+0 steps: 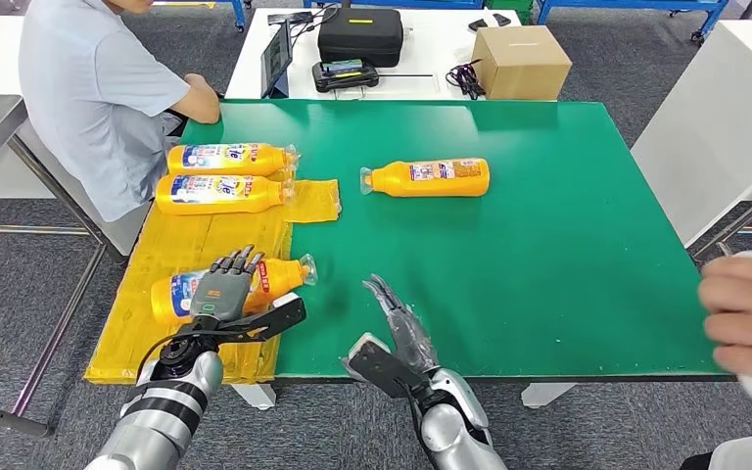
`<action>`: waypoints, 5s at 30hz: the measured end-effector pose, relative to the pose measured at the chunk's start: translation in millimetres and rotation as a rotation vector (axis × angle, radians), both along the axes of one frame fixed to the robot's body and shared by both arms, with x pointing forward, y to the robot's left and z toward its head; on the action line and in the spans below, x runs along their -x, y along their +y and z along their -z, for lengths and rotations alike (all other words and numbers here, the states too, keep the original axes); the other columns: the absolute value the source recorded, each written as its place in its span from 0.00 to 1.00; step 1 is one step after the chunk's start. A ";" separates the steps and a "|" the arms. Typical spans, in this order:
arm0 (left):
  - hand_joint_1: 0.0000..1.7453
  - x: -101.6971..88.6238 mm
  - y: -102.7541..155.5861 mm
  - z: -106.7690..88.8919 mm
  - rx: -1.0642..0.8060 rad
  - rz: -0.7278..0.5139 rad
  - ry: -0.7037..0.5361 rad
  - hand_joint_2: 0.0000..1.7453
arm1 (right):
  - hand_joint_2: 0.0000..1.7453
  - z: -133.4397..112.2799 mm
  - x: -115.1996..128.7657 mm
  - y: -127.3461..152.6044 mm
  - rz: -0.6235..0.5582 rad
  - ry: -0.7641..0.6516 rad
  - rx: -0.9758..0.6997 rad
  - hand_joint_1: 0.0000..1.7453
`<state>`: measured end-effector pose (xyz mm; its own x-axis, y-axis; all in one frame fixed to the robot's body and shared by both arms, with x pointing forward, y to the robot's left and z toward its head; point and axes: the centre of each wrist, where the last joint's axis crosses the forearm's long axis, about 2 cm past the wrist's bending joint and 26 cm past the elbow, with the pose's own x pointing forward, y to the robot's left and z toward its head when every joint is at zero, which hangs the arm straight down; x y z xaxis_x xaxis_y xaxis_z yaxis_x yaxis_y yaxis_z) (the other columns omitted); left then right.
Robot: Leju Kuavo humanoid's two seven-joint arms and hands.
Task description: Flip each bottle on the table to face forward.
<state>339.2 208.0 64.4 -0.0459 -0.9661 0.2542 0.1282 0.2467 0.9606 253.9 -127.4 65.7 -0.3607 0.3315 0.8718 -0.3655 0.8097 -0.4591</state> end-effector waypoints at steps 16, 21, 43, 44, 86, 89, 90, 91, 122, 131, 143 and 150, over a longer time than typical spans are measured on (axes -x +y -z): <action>0.00 34.3 -30.8 -13.9 0.157 0.075 -0.258 1.00 | 1.00 1.6 6.4 -4.8 0.045 0.009 -0.020 0.00; 0.00 56.0 -54.6 -60.1 0.333 0.134 -0.555 1.00 | 1.00 -11.2 7.3 -7.2 0.093 0.007 -0.129 0.00; 0.00 106.4 -79.4 -96.9 1.423 0.268 -0.491 1.00 | 0.50 -35.3 18.5 -40.9 0.315 -0.153 -0.153 0.00; 0.00 106.8 -78.9 -96.8 1.451 0.269 -0.487 1.00 | 0.25 -37.6 19.6 -43.7 0.316 -0.190 -0.133 0.00; 0.00 115.4 -75.7 -79.0 1.588 0.274 -0.276 1.00 | 1.00 -16.0 6.8 -92.7 0.360 -0.134 0.463 0.00; 0.00 115.4 -75.8 -79.0 1.588 0.274 -0.276 1.00 | 1.00 -14.5 6.8 -93.1 0.357 -0.130 0.470 0.00; 0.00 115.3 -75.9 -79.0 1.588 0.275 -0.274 1.00 | 1.00 -14.2 6.4 -93.2 0.358 -0.129 0.481 0.00; 0.00 115.2 -76.1 -79.0 1.589 0.276 -0.269 1.00 | 1.00 -14.0 5.0 -93.5 0.360 -0.128 0.500 0.00; 0.00 98.7 -99.4 -73.3 1.601 0.299 -0.121 1.00 | 1.00 4.0 -68.1 -69.0 0.225 -0.115 0.834 0.00; 0.00 98.2 -100.7 -71.8 1.597 0.289 -0.111 1.00 | 1.00 3.8 -71.7 -61.8 0.234 -0.122 0.955 0.98; 0.00 102.0 -96.0 -75.3 1.573 0.269 -0.115 1.00 | 1.00 -0.8 -70.9 -44.1 0.226 -0.042 1.097 1.00; 0.00 104.9 -92.3 -75.4 1.573 0.258 -0.125 1.00 | 1.00 -1.5 -68.2 -46.6 0.231 -0.029 1.107 1.00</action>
